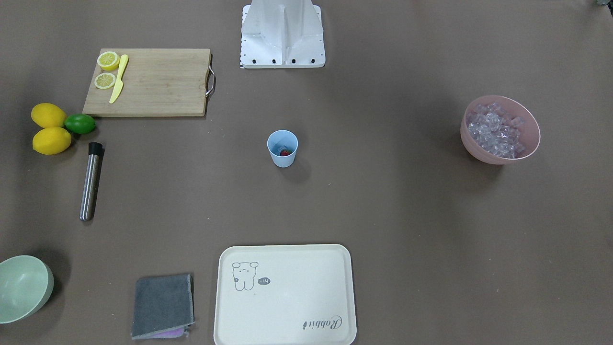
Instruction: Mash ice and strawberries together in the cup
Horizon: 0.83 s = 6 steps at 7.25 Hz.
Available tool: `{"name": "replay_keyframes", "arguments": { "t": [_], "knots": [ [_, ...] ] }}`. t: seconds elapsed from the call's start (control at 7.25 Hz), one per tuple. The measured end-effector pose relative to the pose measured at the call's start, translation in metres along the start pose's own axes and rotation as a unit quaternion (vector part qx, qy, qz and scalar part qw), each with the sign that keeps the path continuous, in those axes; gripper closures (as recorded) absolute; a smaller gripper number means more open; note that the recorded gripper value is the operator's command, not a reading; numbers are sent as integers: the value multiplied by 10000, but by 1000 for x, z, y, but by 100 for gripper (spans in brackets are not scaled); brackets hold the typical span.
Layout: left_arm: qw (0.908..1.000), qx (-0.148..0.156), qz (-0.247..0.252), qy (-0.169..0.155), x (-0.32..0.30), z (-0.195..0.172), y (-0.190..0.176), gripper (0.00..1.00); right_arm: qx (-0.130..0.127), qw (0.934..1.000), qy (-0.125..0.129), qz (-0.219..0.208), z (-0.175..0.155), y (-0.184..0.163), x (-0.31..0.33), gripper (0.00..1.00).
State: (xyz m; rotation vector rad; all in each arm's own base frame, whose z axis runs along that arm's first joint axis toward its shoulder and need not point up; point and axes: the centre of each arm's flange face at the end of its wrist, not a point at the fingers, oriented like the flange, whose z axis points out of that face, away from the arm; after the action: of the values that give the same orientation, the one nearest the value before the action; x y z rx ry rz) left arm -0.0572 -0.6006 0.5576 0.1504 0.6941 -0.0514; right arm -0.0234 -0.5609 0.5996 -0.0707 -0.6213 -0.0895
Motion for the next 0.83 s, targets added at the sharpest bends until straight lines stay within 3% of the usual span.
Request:
{"name": "replay_keyframes", "arguments": {
  "t": [0.83],
  "knots": [
    [10000,-61,-14,-1,-17,19,10,2,97,9999,-68,45,5,2,16,1]
  ]
}}
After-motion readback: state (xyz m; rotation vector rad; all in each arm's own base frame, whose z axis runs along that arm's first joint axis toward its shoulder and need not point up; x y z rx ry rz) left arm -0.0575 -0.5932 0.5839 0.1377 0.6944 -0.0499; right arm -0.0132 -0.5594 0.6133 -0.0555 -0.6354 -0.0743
